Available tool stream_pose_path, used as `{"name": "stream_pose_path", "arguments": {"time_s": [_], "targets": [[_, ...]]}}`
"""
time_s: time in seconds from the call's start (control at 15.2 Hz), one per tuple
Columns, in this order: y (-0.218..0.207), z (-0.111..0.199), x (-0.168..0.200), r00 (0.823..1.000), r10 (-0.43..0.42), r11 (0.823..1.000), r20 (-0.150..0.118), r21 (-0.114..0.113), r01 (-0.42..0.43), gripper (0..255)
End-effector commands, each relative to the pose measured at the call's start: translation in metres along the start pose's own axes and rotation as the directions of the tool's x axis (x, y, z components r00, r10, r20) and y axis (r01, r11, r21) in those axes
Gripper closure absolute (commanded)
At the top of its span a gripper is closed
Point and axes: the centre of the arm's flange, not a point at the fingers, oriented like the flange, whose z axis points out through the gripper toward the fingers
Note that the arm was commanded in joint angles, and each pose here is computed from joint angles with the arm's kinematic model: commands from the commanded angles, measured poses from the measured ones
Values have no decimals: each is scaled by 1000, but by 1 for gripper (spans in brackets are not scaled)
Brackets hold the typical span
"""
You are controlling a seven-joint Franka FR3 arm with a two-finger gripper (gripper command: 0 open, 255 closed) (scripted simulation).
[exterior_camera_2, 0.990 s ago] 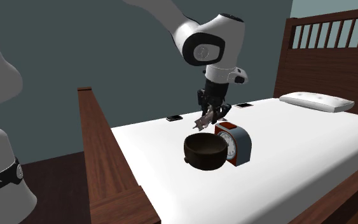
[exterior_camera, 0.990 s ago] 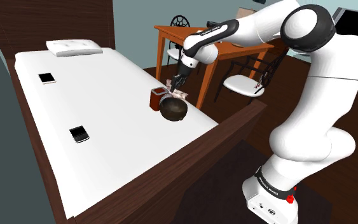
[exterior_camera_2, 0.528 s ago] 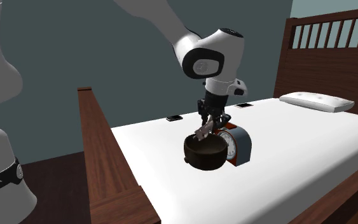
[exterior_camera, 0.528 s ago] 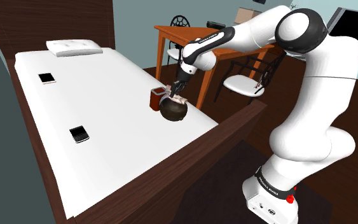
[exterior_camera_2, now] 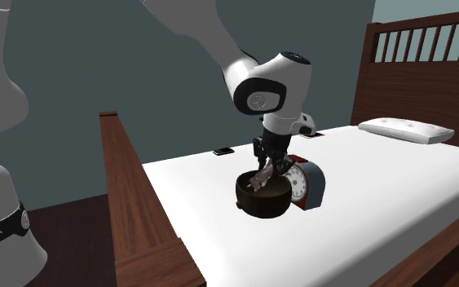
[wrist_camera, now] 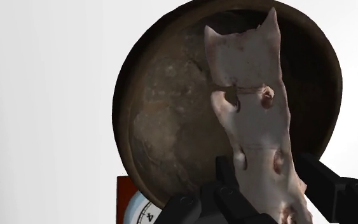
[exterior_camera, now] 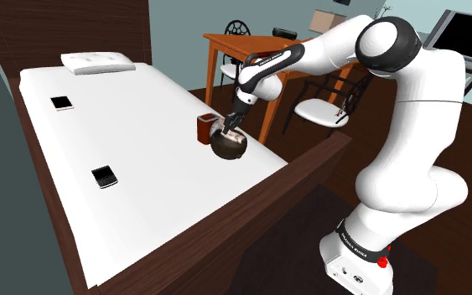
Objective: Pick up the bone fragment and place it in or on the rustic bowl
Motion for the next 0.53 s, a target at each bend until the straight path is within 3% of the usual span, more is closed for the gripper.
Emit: {"name": "stream_pose_path", "arguments": {"time_s": [0.0,0.26,0.33,0.46], "targets": [[1,1,-1,1000,1,1000,0,0,-1,255],[1,1,-1,1000,1,1000,0,0,-1,255],[1,1,-1,1000,1,1000,0,0,-1,0],[1,1,-1,1000,1,1000,0,0,-1,0]]}}
